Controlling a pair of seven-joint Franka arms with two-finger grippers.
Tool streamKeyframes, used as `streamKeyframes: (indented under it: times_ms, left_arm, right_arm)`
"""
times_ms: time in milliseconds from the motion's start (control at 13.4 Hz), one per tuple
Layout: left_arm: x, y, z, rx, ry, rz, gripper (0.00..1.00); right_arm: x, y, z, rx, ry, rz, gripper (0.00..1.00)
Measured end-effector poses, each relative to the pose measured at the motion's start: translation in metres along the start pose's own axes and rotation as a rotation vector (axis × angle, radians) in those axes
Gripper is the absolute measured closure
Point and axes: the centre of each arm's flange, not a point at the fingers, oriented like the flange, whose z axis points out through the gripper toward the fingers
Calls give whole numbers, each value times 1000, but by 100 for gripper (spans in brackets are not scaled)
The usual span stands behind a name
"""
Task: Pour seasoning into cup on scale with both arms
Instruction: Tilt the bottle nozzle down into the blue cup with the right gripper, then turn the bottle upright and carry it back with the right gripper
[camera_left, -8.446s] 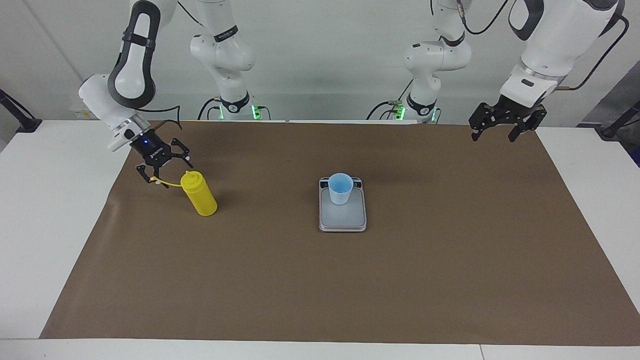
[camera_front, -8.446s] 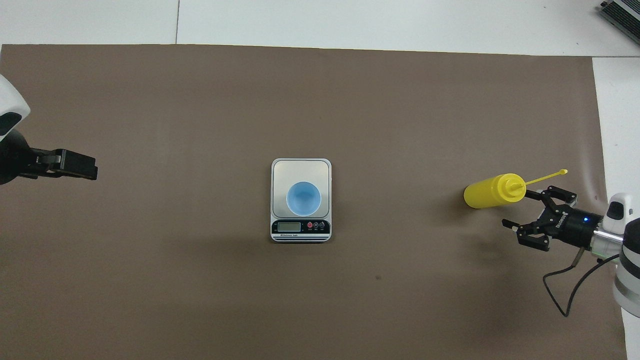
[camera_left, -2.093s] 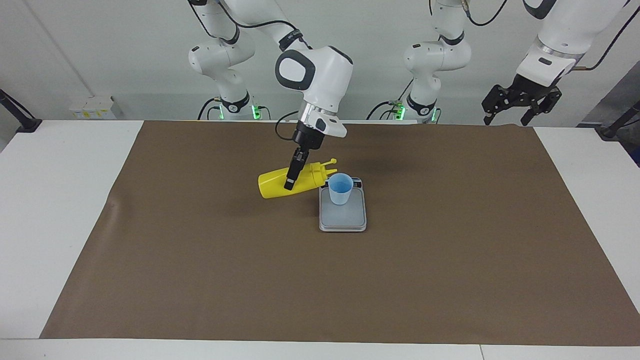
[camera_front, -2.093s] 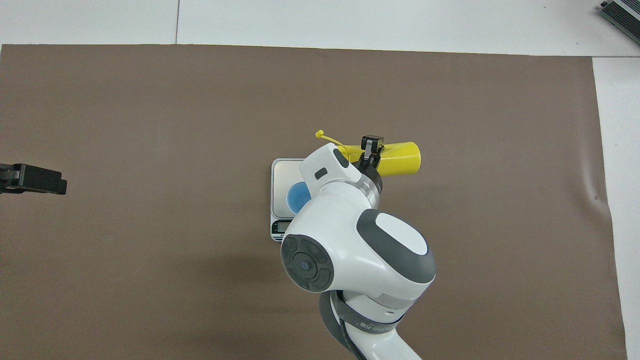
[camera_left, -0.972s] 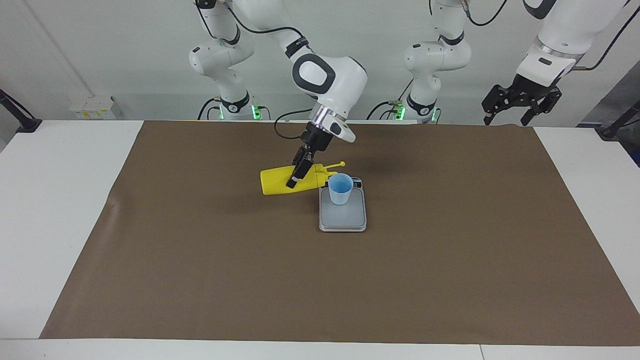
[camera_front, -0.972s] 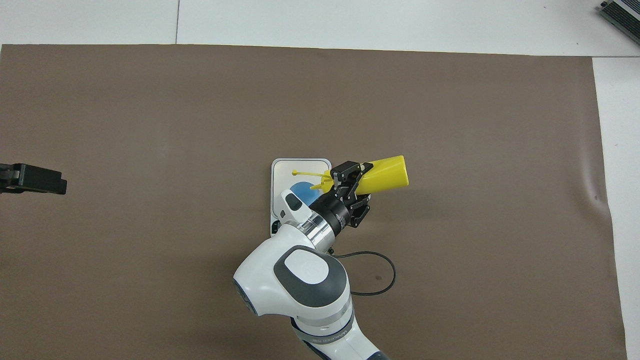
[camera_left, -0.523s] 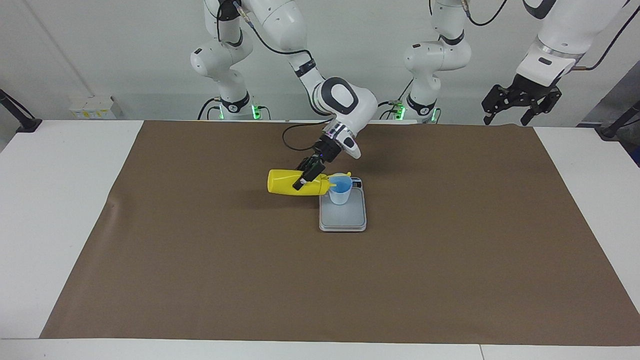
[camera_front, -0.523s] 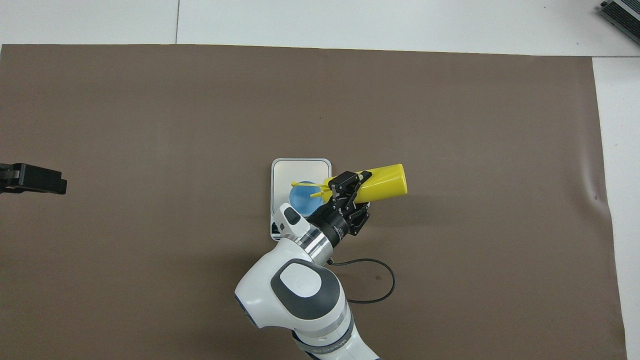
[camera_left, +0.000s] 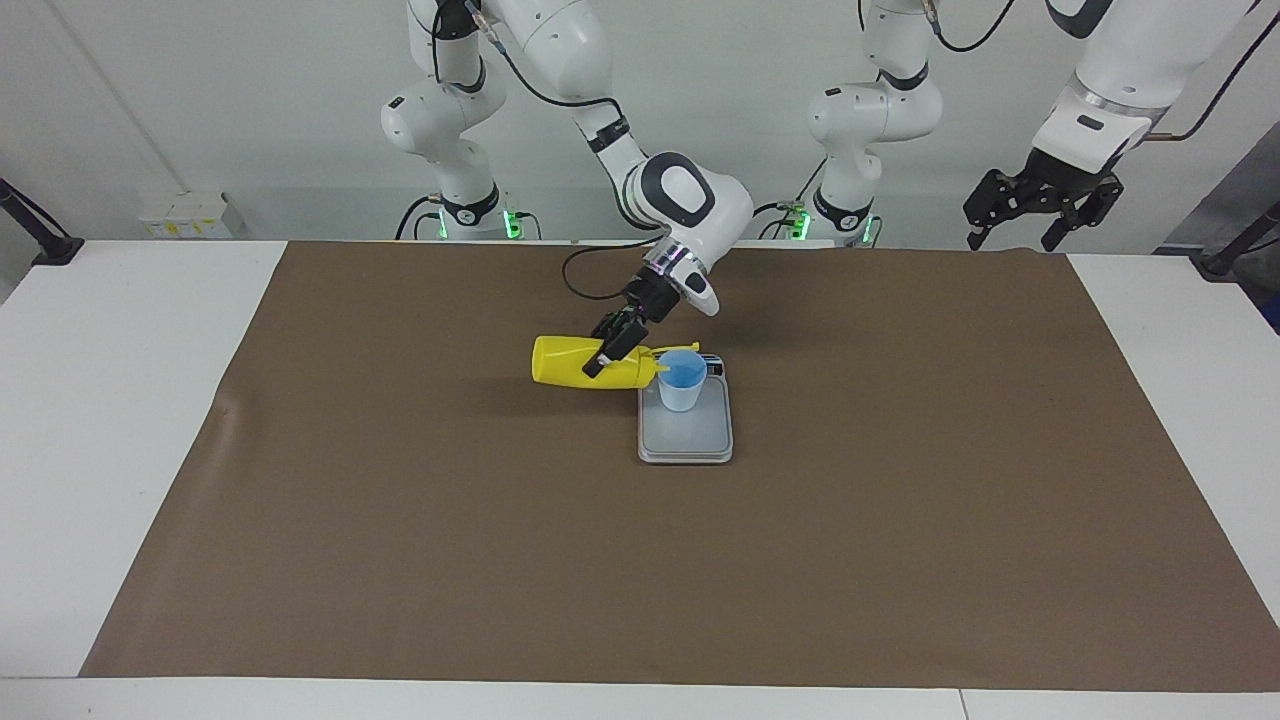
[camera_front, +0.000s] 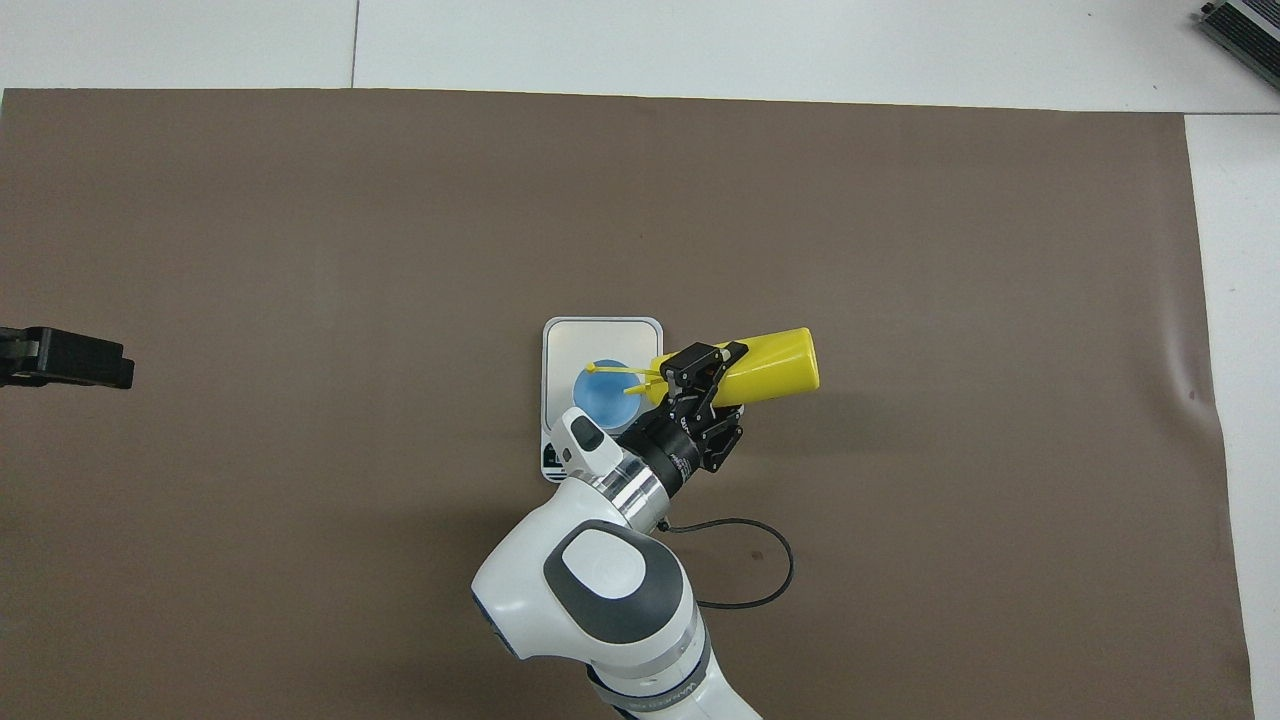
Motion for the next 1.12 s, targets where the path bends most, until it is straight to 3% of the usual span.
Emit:
streamKeyframes:
  times_ms: [598, 822, 1121]
  left_arm:
    - [0, 0, 0, 0, 0, 0, 0]
    - [0, 0, 0, 0, 0, 0, 0]
    - [0, 0, 0, 0, 0, 0, 0]
  right_arm:
    - [-7, 11, -2, 9, 5, 91, 52]
    - [-22, 21, -8, 121, 27, 182, 52]
    - [-82, 58, -3, 322, 77, 301, 52]
